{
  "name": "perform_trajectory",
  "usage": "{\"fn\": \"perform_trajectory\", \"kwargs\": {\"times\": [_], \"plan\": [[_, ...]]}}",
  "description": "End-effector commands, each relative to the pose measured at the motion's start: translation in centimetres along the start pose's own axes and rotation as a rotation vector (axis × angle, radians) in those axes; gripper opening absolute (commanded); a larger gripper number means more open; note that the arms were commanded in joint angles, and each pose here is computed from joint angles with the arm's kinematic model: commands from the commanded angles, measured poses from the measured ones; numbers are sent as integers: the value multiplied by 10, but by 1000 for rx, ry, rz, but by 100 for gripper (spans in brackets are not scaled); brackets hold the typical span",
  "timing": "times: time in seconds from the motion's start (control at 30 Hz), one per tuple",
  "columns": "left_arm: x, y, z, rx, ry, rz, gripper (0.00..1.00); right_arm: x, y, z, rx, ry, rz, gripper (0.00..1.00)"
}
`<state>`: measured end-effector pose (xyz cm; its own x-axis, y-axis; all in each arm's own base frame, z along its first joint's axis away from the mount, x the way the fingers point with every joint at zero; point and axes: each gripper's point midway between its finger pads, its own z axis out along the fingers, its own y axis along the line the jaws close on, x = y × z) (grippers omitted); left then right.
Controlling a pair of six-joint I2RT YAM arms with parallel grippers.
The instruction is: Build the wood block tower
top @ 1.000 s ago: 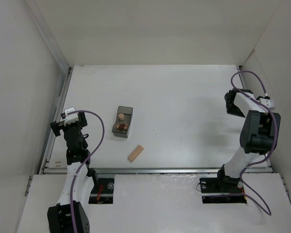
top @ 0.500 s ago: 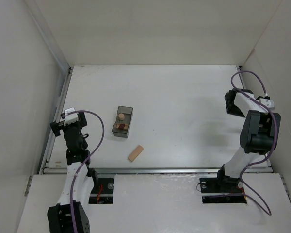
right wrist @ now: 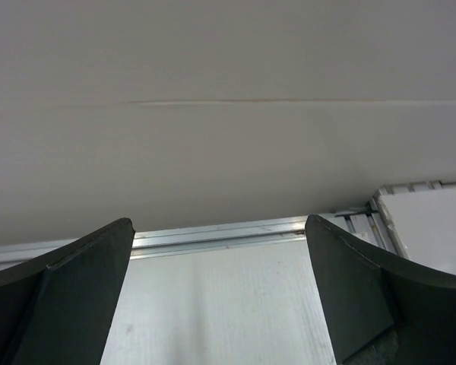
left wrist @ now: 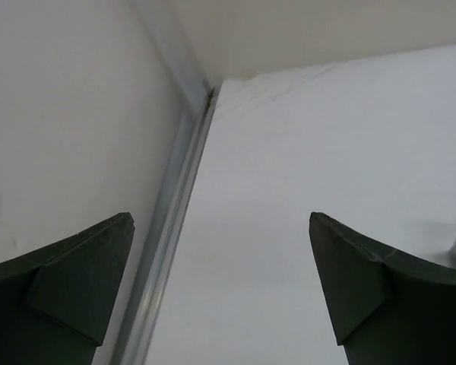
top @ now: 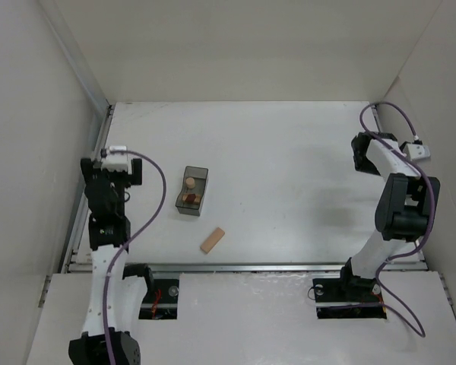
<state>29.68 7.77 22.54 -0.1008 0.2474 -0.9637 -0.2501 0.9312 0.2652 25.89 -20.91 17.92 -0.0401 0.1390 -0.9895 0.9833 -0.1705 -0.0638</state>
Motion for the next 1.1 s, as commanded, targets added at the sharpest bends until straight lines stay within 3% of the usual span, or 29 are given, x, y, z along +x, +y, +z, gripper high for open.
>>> {"fn": "perform_trajectory", "kwargs": {"times": [0.0,0.03,0.07,0.1,0.2,0.3,0.33,0.37,0.47,0.6,0.77,1.07], "plan": [[-83,-52,-6,423,-55,40,100,-51,17,-25,-87,-84,-106,100],[-84,-59,-12,480,56,32,100,-59,27,-44,-146,-104,-130,100],[-55,-82,-4,575,202,44,100,-77,37,-58,-181,-106,-110,100],[-44,-104,-14,690,272,70,100,-78,41,-71,-218,-62,-148,100],[-5,-129,-37,836,514,73,98,-90,66,-129,-402,18,-157,100],[14,-144,-54,891,664,37,85,-70,108,-211,-873,89,-368,100],[18,-151,-60,911,699,30,80,-51,118,-256,-1168,169,-447,100],[21,-152,-61,909,728,15,73,-57,125,-281,-1306,205,-356,100],[28,-154,-56,885,771,14,57,-50,109,-339,-1625,312,-288,100],[45,-172,-54,894,846,19,56,-21,99,-358,-1655,347,-370,100],[85,-180,-42,827,989,79,40,2,93,-360,-1585,306,-477,100],[98,-188,-30,824,996,82,39,10,86,-362,-1574,283,-497,100]]}}
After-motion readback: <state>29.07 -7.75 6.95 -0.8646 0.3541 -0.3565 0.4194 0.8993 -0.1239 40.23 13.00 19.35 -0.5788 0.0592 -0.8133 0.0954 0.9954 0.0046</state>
